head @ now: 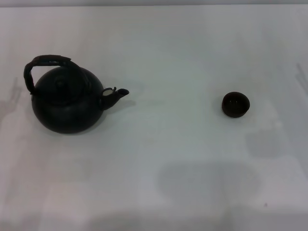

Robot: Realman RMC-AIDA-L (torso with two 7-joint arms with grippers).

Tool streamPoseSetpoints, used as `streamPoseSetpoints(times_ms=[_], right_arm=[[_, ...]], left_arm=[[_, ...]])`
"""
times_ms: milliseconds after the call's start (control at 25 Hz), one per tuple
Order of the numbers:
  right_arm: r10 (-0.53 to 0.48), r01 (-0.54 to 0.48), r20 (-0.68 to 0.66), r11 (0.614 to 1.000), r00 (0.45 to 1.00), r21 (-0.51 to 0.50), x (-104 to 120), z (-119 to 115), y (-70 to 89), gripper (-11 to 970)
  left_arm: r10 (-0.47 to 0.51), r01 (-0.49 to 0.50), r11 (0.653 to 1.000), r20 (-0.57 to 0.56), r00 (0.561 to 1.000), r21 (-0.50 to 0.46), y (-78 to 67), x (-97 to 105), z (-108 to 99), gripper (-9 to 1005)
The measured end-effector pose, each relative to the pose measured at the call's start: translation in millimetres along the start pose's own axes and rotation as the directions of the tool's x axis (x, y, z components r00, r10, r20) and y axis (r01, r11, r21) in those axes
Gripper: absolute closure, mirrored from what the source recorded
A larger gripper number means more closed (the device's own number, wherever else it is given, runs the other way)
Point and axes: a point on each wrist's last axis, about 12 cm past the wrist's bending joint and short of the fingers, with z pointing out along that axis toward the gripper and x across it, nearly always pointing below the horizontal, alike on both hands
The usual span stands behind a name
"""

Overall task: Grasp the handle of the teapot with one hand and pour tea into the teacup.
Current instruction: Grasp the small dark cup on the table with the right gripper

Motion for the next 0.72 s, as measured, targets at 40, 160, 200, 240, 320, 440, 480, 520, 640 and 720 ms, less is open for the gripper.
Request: streamPoseSetpoints(times_ms=[40,160,200,240,320,440,480,520,640,720], right_arm=[[-0.001,0.001,-0.005,1.000,1.000,-0.002,0,1,0.2,115],[-0.003,0.003,-0.020,1.000,1.000,-0.007,2,2,0.5,114],[-0.004,0.004,-0.027,1.000,1.000,-0.006,3,3,0.4,114],[-0.005,0.005,-0.035,1.000,0.999,-0.006,3,4,0.2,114],[-0.008,0.007,-0.050,1.000,0.999,-0.007,4,8,0.1,113],[-0.009,0.009,-0.065,1.000,0.998,-0.011,5,13,0.9,113],[-0.009,0.009,-0.069,1.000,0.998,-0.011,6,14,1.2,112],[-0.008,0.008,-0.071,1.000,0.997,-0.011,6,15,1.5,112],[-0.009,0.008,-0.065,1.000,0.998,-0.007,4,18,1.0,111],[-0.012,0.012,-0.060,1.000,0.998,-0.008,3,21,0.2,111]], left_arm=[[-0.001,0.001,1.000,-0.001,1.000,0.001,-0.3,0,0,165],[-0.007,0.007,1.000,-0.011,1.000,0.008,-1.2,1,0,164],[-0.007,0.007,1.000,-0.017,1.000,0.007,-1.2,2,0,164],[-0.008,0.009,1.000,-0.028,1.000,0.005,-1.0,3,-1,164],[-0.013,0.013,1.000,-0.052,0.999,0.001,-0.9,6,-2,164],[-0.022,0.022,1.000,-0.082,0.996,-0.004,-1.4,10,-3,163],[-0.024,0.024,1.000,-0.088,0.996,-0.006,-1.5,10,-3,163],[-0.025,0.024,1.000,-0.089,0.996,-0.006,-1.6,10,-4,163],[-0.026,0.025,1.000,-0.093,0.995,-0.012,-0.9,11,-5,162],[-0.027,0.025,0.999,-0.095,0.995,-0.020,-0.3,11,-6,162]])
